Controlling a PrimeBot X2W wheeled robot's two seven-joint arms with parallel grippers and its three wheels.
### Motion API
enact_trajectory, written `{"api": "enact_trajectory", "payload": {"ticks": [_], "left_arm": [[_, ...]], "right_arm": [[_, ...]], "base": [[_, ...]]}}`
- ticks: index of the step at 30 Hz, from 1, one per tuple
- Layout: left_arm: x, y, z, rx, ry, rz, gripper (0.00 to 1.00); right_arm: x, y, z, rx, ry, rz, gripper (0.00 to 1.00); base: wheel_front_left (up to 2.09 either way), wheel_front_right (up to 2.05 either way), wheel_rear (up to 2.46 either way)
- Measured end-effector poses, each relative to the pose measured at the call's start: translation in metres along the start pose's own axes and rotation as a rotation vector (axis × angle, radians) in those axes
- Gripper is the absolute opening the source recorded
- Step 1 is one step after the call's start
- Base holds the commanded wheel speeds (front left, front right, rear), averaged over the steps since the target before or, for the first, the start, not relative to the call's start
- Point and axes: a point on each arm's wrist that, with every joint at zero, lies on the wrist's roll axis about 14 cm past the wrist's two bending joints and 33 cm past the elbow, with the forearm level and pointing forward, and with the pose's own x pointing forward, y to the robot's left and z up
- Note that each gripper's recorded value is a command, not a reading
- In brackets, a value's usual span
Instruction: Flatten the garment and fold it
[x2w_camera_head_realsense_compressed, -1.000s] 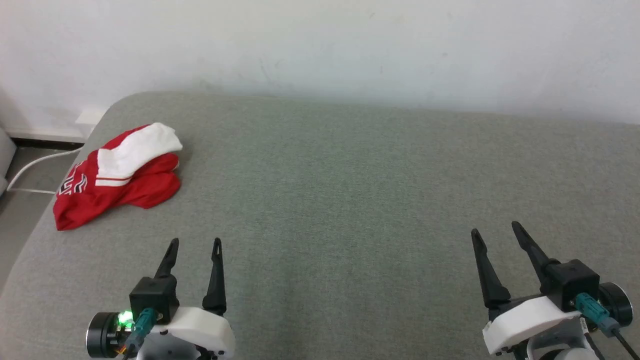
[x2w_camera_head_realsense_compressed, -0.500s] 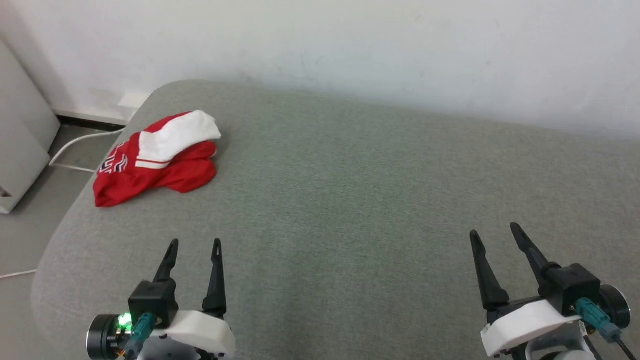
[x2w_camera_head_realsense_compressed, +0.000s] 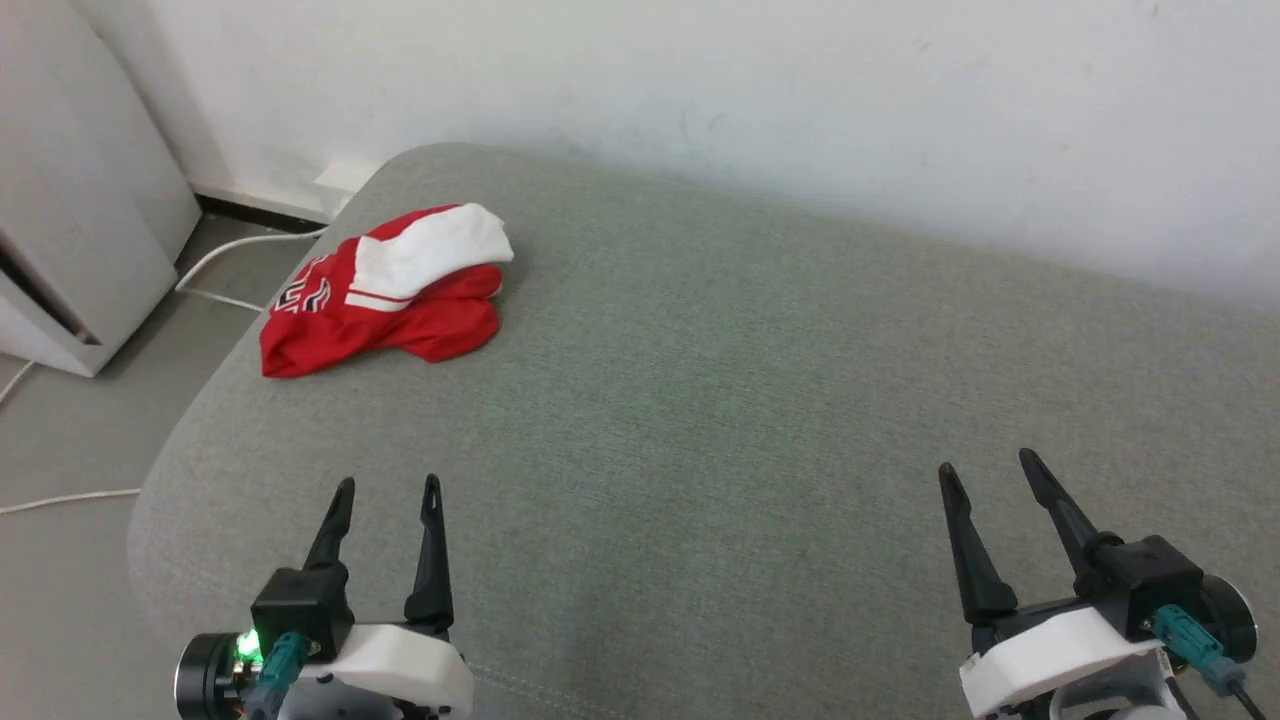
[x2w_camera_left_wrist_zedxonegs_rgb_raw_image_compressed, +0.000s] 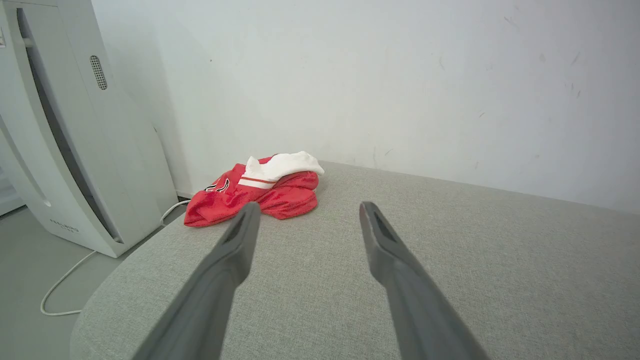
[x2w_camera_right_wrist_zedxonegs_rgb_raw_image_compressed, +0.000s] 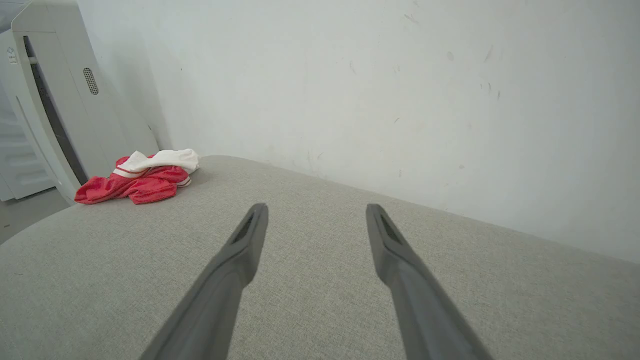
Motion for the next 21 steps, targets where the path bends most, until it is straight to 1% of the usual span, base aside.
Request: {"api": "enact_trajectory", "payload": {"ticks": [21], "left_arm": [[-0.022, 0.029, 0.002, 0.001, -0.028, 0.098, 1.00]], "right_arm": [[0.013, 0.032, -0.007, 0.031, -0.005, 0.101, 1.00]], "base": [[0.00, 0.00, 0.00]]}}
